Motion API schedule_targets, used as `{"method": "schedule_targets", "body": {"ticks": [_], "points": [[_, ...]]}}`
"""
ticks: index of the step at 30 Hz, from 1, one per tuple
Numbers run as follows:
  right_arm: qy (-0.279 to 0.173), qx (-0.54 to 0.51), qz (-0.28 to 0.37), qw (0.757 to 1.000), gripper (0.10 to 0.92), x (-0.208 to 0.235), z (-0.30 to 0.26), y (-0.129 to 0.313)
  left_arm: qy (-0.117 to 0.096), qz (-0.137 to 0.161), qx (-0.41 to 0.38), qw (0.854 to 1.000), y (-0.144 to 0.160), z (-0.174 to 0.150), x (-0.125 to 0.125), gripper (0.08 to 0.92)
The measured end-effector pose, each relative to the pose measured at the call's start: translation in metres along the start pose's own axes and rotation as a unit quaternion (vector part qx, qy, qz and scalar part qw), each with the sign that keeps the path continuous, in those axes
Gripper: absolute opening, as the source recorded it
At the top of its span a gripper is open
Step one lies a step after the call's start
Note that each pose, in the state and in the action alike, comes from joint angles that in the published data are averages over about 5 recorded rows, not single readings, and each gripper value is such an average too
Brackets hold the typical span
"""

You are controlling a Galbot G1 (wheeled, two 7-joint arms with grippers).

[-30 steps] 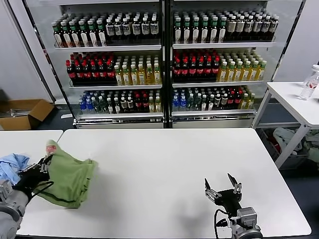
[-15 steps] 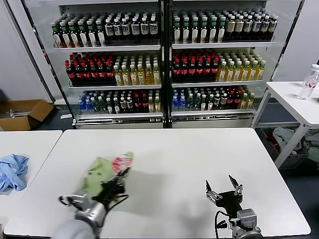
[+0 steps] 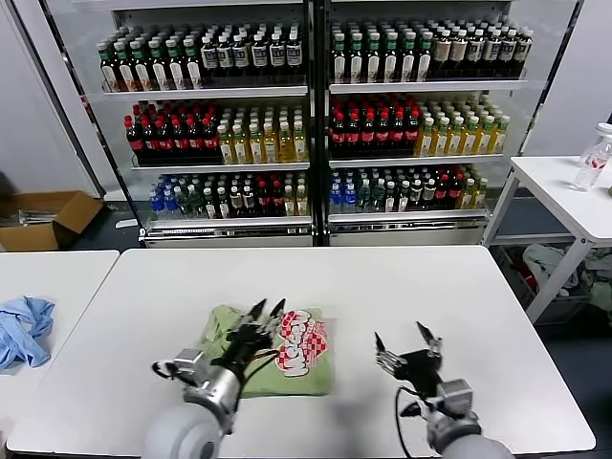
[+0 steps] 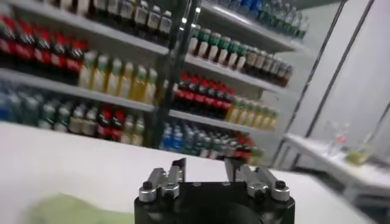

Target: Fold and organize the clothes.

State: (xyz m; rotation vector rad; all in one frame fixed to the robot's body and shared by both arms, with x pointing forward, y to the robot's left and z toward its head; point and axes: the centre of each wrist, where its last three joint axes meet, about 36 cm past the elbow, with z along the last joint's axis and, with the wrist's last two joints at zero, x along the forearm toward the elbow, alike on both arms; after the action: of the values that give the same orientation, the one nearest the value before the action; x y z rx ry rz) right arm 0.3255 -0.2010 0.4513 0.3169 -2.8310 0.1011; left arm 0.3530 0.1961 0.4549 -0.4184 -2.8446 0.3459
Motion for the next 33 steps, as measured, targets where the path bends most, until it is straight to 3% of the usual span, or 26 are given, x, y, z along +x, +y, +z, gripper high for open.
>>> {"method": "schedule_targets", "body": {"ticks": [11,14,23,33], "points": [[0.067,-0.068,-0.081,0.992,0.817,-0.061,0.009,0.056,-0.012,-0.114,-0.146,0.982,0.106,-0.017,0.036,0.803],[0.085,-0.079,-0.092,0.989,0.769,-0.072,0.013,0.066,-0.018,-0.127,-0.168,0.977,0.119,-0.024,0.041,0.820],[0.121,-0.097,-0.093,0.984,0.509,-0.091,0.021,0.078,-0.019,-0.136,-0.199,0.970,0.133,-0.025,0.050,0.823],[0.108,-0.107,-0.097,0.984,0.232,-0.092,0.015,0.074,-0.014,-0.141,-0.206,0.968,0.142,-0.020,0.051,0.823]]}}
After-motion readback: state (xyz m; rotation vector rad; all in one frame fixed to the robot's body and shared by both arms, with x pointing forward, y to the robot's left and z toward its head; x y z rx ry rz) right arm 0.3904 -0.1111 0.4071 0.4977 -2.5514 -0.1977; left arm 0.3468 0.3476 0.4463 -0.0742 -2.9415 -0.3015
